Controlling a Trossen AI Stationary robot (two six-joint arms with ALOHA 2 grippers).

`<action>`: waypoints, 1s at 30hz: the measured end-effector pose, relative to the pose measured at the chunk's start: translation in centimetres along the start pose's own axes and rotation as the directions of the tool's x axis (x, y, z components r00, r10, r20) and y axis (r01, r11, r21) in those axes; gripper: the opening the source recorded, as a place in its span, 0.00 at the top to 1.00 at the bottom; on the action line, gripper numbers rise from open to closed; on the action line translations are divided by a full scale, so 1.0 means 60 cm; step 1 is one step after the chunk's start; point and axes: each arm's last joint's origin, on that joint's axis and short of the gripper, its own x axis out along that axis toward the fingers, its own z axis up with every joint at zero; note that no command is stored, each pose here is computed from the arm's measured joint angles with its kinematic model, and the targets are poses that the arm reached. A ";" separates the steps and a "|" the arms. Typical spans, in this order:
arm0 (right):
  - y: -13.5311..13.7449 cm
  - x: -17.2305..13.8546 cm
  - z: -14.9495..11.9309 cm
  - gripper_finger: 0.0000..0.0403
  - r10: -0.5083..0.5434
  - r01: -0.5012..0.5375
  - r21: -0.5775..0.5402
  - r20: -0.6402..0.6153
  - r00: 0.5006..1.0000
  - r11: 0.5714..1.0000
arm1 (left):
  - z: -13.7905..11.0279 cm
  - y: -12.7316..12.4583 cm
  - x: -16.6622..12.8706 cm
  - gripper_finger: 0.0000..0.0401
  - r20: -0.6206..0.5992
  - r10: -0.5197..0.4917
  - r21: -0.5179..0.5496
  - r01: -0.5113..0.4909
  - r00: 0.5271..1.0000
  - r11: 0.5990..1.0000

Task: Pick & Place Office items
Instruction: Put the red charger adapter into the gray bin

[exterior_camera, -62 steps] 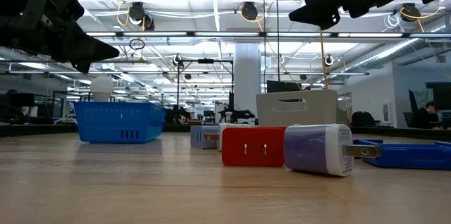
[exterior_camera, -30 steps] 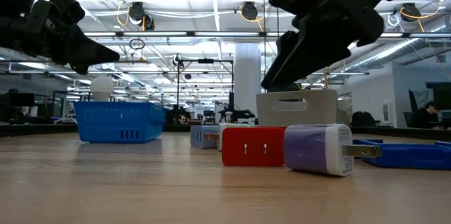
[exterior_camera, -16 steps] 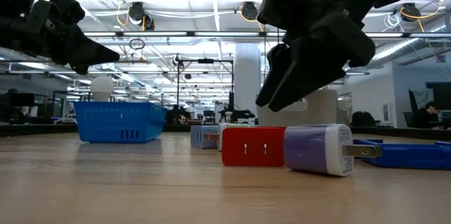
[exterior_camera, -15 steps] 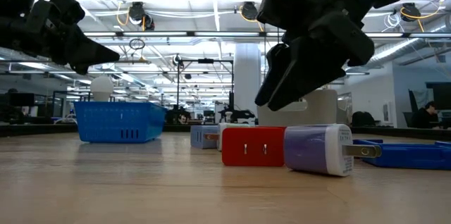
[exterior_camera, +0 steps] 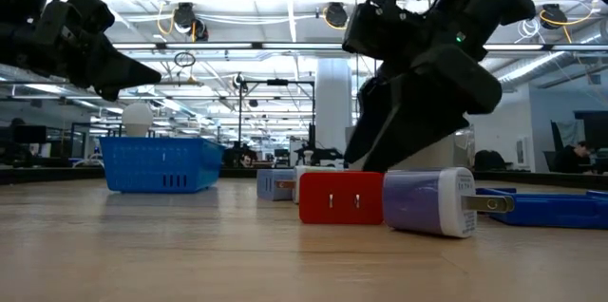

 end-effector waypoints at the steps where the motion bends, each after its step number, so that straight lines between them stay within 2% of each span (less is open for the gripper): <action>1: 0.000 0.000 0.001 0.07 0.000 0.000 0.001 0.003 1.000 1.000 | 0.000 0.000 0.000 0.95 0.000 0.000 0.000 0.000 1.000 1.000; 3: 0.000 0.000 0.001 0.07 0.002 -0.002 0.002 0.007 1.000 1.000 | 0.000 0.000 0.000 0.95 -0.001 0.000 0.000 0.000 1.000 1.000; 7: 0.000 0.000 0.001 0.07 0.072 -0.072 0.034 -0.003 0.997 0.997 | 0.000 0.000 0.000 0.95 -0.002 0.000 0.001 0.000 1.000 1.000; 21: -0.014 0.009 -0.004 0.07 0.049 -0.046 0.086 -0.035 0.998 0.995 | 0.000 0.000 0.000 0.95 -0.002 0.000 -0.005 0.000 1.000 1.000; 30: -0.010 0.011 -0.011 0.12 0.139 -0.131 0.107 -0.071 0.988 0.986 | 0.000 0.000 0.000 0.95 -0.001 0.000 -0.005 0.000 1.000 1.000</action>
